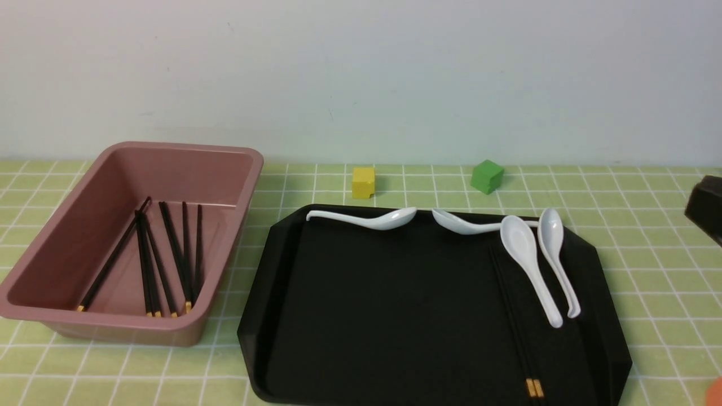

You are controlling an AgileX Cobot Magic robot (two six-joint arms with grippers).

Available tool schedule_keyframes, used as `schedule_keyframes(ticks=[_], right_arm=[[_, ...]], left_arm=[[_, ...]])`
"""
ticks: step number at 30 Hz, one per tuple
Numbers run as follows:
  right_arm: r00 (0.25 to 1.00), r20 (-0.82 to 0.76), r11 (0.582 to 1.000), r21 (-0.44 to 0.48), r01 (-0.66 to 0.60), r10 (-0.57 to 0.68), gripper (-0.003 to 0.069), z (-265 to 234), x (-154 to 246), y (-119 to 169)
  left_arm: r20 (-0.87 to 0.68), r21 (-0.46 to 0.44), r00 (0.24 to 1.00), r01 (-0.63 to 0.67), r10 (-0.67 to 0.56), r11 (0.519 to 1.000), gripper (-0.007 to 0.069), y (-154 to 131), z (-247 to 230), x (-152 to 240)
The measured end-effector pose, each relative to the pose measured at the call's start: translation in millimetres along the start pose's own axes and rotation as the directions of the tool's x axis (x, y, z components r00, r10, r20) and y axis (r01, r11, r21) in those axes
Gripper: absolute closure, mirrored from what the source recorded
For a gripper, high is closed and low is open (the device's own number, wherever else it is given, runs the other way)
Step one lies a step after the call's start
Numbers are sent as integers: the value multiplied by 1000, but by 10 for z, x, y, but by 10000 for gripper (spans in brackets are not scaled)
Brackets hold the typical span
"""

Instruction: On green tablecloth take chopsticks from black tray and put them in box.

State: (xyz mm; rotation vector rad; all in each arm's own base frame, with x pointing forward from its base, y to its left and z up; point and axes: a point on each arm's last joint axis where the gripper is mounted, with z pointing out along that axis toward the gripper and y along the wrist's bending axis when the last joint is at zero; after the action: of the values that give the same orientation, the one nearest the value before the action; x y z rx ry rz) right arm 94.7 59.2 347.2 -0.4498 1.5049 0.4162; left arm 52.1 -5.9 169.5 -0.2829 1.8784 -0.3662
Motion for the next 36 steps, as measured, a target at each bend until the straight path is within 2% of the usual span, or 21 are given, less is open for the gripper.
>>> schedule_keyframes(ticks=[1,2,5,9,12,14,22,31,36], right_arm=[[1000,8,1000,-1,-3,3,633,-9,-8,1],[1000,15,999,38,-13,13,631,-46,57,-41],[997,51,978,198,-63,54,626,-245,314,-175],[996,82,926,371,-63,35,623,-502,643,-240],[997,65,881,467,-72,47,619,-623,943,-250],[997,46,862,500,-81,67,617,-656,1103,-252],[989,-67,848,523,-79,133,613,-658,1571,-255],[971,-174,911,404,-81,164,600,-636,1661,-176],[953,-238,913,399,-80,188,596,-650,1717,-163]], left_arm=[[0,0,1000,0,0,1000,387,0,0,0],[0,0,1000,0,0,1000,387,0,0,0],[0,0,1000,0,0,1000,387,0,0,0],[0,0,1000,0,0,1000,387,0,0,0],[0,0,1000,0,0,1000,387,0,0,0],[0,0,1000,0,0,1000,387,0,0,0],[0,0,1000,0,0,1000,387,0,0,0],[0,0,1000,0,0,1000,387,0,0,0],[0,0,1000,0,0,1000,387,0,0,0]])
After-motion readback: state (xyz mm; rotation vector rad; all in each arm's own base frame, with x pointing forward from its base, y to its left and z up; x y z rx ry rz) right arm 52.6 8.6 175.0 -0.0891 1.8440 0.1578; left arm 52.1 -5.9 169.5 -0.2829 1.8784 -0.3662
